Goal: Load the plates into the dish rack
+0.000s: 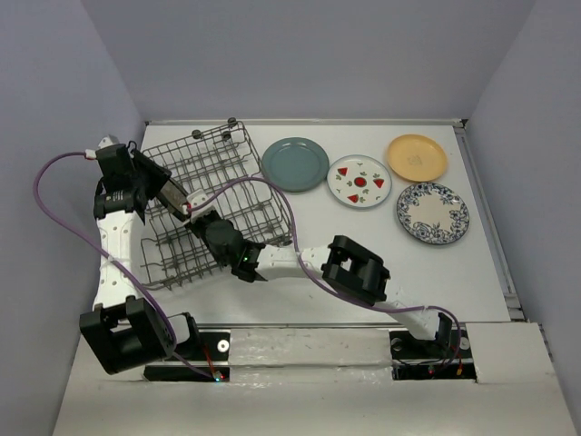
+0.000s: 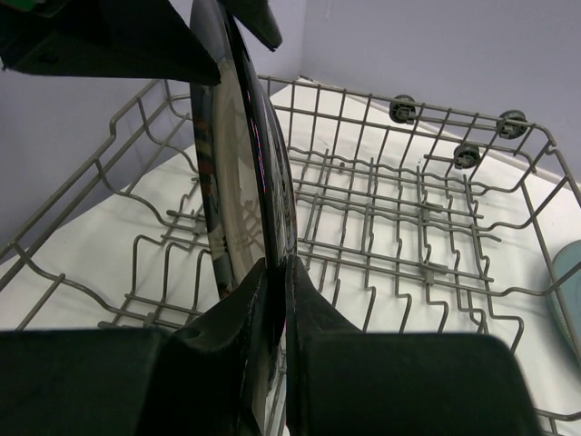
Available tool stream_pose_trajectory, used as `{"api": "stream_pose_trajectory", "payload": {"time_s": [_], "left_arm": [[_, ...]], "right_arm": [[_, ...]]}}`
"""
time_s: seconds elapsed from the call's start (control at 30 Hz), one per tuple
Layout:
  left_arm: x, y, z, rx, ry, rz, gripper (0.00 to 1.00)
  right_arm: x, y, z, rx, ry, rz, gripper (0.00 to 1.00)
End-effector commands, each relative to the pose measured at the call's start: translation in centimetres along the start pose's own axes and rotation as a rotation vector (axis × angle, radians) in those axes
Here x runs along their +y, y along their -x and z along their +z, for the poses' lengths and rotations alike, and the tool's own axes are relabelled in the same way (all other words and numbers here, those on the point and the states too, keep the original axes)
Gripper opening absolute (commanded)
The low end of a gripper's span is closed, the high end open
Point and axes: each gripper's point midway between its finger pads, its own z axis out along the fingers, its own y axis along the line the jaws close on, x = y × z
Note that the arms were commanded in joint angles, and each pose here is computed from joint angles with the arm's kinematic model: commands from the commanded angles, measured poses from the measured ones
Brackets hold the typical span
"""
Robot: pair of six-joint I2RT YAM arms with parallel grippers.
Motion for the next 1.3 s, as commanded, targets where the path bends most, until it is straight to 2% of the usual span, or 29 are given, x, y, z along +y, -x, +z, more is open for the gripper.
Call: {"api": "stream_pose_trajectory", "payload": {"time_s": [0.0,0.07,0.1,0.13,0.27,0.33,0.37,0.4,0.43,0.6,0.67,0.77,0.8,0.97,1.0,1.13,1.27], "left_arm": [[-1.5,1.3,-0.1,-0.039,-0.057,0.015,0.34],[-1.6,1.2,-0.1,-0.035,-0.067,0.022,0.24],[-1.8,1.0,-0.1,-0.024,-0.081,0.034,0.09],[-1.8,0.9,0.0,-0.016,-0.080,0.038,0.06],[-1.6,0.5,-0.1,0.003,-0.078,0.054,0.06],[-1.6,0.7,-0.7,-0.010,-0.073,0.063,0.05],[-1.6,0.8,-0.9,-0.015,-0.072,0.065,0.05],[-1.4,0.7,-1.0,-0.018,-0.063,0.064,0.05],[-1.5,0.9,-1.3,-0.025,-0.064,0.066,0.05],[-2.1,1.7,-2.8,-0.062,-0.079,0.083,0.05],[-3.1,2.5,-3.7,-0.090,-0.112,0.094,0.05],[-4.4,3.7,-4.7,-0.117,-0.140,0.116,0.05],[-4.6,4.0,-4.8,-0.119,-0.145,0.120,0.05],[-6.1,4.9,-6.1,-0.141,-0.197,0.157,0.05],[-6.7,5.0,-6.4,-0.145,-0.224,0.164,0.05],[-8.5,5.4,-8.1,-0.157,-0.303,0.185,0.06],[-8.4,5.7,-9.6,-0.184,-0.297,0.226,0.05]], "right_arm": [[2.2,2.9,-1.1,-0.063,0.094,0.021,0.07],[2.1,3.1,-1.1,-0.070,0.088,0.020,0.07],[2.0,3.3,-1.2,-0.073,0.087,0.022,0.07],[1.9,3.5,-1.2,-0.075,0.085,0.024,0.07],[1.8,3.9,-1.3,-0.074,0.086,0.020,0.07],[1.6,4.1,-1.5,-0.070,0.087,0.027,0.13],[1.6,4.2,-1.6,-0.067,0.088,0.031,0.19],[1.3,5.1,-1.8,-0.077,0.085,0.042,0.30],[1.1,4.7,-2.1,-0.067,0.085,0.047,0.36],[-0.1,6.9,-3.8,-0.077,0.094,0.100,0.63],[-0.7,9.3,-4.7,-0.088,0.102,0.151,0.69],[-1.0,9.6,-6.1,-0.052,0.134,0.188,0.77],[-1.8,11.6,-6.8,-0.071,0.134,0.210,0.81],[-3.7,11.5,-10.3,-0.012,0.146,0.286,0.90],[-4.4,12.8,-11.1,-0.026,0.146,0.307,0.90],[-5.5,11.1,-13.0,0.018,0.140,0.326,0.90],[-7.1,9.3,-15.2,0.083,0.106,0.361,0.90]]}}
